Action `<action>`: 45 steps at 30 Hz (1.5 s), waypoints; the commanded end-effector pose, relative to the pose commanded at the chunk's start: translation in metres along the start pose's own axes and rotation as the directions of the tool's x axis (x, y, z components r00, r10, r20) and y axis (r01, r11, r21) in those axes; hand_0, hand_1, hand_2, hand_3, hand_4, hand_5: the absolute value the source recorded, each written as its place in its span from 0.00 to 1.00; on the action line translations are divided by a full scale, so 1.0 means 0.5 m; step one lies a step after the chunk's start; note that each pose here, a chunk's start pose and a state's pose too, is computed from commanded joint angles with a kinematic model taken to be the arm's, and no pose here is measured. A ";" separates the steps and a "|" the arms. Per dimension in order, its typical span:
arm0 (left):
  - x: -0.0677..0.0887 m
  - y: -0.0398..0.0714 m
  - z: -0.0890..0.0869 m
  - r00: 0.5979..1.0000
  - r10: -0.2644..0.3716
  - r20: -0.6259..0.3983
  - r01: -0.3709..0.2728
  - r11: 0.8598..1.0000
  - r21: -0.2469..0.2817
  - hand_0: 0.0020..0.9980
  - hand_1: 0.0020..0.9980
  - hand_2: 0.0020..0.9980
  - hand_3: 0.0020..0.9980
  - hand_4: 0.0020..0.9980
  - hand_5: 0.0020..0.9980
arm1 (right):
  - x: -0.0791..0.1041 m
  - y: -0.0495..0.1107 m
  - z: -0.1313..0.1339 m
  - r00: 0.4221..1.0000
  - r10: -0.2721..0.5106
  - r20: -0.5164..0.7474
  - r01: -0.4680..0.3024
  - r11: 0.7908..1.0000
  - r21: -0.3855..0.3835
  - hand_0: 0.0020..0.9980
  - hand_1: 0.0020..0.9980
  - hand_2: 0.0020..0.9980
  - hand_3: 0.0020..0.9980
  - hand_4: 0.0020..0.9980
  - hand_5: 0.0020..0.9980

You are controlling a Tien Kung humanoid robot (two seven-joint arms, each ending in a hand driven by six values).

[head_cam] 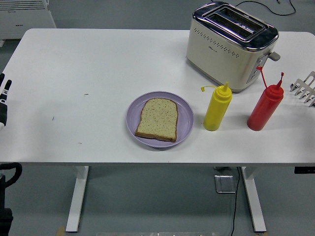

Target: Pick up the cup,pour liquid into bread,place the cup on the desk

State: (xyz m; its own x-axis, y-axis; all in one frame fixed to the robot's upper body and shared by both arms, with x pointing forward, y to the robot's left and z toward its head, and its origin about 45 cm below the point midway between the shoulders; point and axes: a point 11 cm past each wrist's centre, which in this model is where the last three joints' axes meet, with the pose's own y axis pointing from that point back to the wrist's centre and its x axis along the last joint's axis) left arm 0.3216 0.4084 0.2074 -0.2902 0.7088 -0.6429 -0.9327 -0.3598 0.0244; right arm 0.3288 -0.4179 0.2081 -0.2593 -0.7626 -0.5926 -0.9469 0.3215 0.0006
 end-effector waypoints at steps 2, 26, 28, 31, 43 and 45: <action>0.000 0.000 0.000 1.000 0.000 0.000 0.000 1.000 0.000 0.83 0.84 0.85 0.75 0.67 1.00 | -0.001 0.000 0.001 1.000 -0.004 0.000 0.004 1.000 -0.007 0.77 0.71 0.73 0.78 0.59 0.70; 0.000 -0.001 0.004 1.000 0.001 -0.003 -0.001 1.000 -0.006 0.83 0.84 0.86 0.75 0.66 1.00 | -0.002 -0.004 0.000 1.000 -0.005 -0.002 0.005 1.000 -0.019 0.77 0.71 0.73 0.77 0.58 0.69; 0.000 -0.001 0.003 1.000 0.001 -0.003 -0.001 1.000 -0.005 0.83 0.84 0.86 0.75 0.66 1.00 | -0.002 -0.004 0.000 1.000 -0.004 -0.002 0.004 1.000 -0.020 0.77 0.71 0.73 0.77 0.58 0.69; 0.000 -0.001 0.004 1.000 0.001 -0.004 -0.002 1.000 -0.006 0.83 0.84 0.86 0.75 0.66 1.00 | -0.001 -0.004 0.000 1.000 -0.003 -0.002 0.003 1.000 -0.020 0.77 0.71 0.73 0.77 0.58 0.69; 0.000 -0.002 0.004 1.000 0.001 -0.004 -0.001 1.000 -0.007 0.83 0.84 0.86 0.75 0.66 1.00 | -0.001 -0.004 0.000 1.000 -0.001 -0.002 0.001 1.000 -0.023 0.76 0.71 0.73 0.77 0.57 0.69; 0.000 -0.001 0.004 1.000 0.001 -0.004 -0.001 1.000 -0.007 0.83 0.84 0.86 0.75 0.66 1.00 | -0.001 -0.004 0.000 1.000 -0.001 -0.001 0.001 1.000 -0.023 0.76 0.71 0.73 0.77 0.57 0.69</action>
State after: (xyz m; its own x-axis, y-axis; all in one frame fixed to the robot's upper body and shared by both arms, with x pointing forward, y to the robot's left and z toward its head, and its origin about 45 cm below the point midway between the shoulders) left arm 0.3218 0.4098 0.2089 -0.2905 0.7058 -0.6462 -0.9308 -0.3649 0.0199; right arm 0.3306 -0.4182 0.2085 -0.2587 -0.7636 -0.5915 -0.9513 0.3076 0.0190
